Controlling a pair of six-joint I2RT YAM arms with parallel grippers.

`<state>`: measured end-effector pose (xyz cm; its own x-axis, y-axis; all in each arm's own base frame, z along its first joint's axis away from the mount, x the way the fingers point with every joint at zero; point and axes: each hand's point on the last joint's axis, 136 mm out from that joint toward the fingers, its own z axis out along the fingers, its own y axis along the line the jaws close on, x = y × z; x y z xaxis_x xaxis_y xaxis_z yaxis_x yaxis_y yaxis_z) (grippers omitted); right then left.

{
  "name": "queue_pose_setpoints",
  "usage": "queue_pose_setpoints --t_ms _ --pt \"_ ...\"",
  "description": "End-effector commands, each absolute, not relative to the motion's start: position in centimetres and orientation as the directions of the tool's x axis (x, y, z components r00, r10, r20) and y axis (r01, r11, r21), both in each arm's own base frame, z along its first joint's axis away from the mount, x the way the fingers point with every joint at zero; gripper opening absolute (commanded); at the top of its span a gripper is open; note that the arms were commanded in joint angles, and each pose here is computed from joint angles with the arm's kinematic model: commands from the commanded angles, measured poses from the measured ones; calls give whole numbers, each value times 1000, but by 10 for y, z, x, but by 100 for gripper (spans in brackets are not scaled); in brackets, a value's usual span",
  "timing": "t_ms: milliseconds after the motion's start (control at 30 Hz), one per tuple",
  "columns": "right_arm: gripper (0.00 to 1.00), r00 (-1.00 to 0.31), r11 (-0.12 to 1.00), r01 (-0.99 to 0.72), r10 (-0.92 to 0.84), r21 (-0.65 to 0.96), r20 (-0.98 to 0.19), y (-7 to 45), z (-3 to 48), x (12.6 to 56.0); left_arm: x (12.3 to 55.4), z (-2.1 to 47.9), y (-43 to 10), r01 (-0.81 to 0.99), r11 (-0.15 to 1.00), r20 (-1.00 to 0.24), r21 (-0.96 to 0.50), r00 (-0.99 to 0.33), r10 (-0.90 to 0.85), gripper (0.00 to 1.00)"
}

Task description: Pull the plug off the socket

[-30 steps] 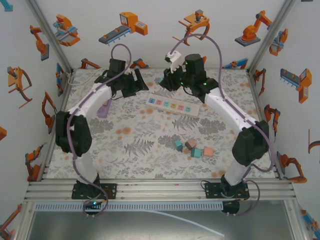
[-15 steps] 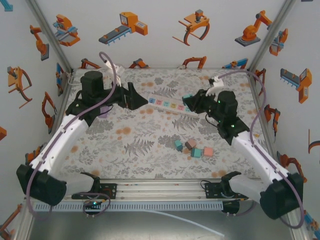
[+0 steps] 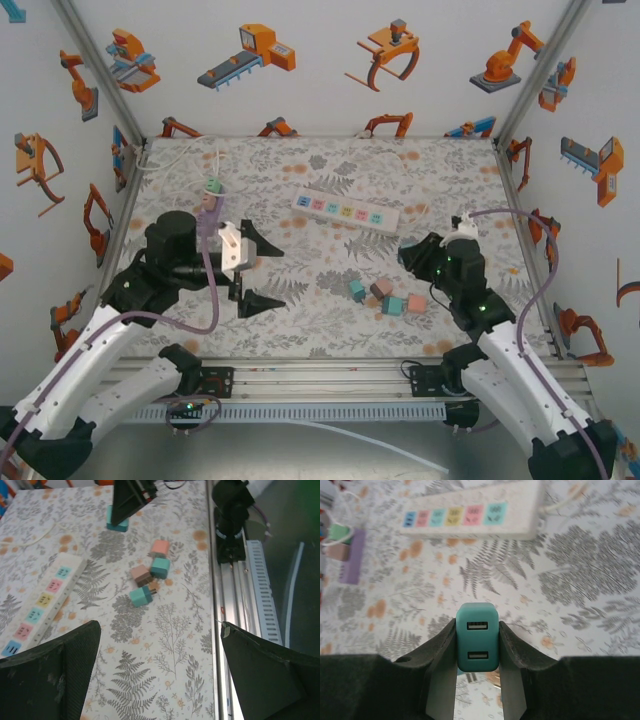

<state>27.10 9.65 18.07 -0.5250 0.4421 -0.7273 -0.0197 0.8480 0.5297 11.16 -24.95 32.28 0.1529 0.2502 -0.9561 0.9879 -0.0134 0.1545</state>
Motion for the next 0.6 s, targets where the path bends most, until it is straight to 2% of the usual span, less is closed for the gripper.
queue_pose_setpoints --t_ms 0,233,400,467,567 --pt "1 -579 879 73 423 472 -698 85 151 272 96 298 -252 967 -115 -923 228 252 290 97" --pt "2 -694 894 118 385 431 -608 94 103 283 102 264 -263 967 -147 -893 210 251 374 97" --pt "4 -721 888 135 392 440 -571 96 81 282 105 252 -269 970 -145 -894 196 238 381 97" --pt "7 -730 887 153 399 436 -555 95 72 278 107 248 -270 971 -142 -894 191 232 384 97" --pt "17 -738 888 173 404 427 -540 91 63 273 110 243 -272 973 -138 -893 186 225 389 97"
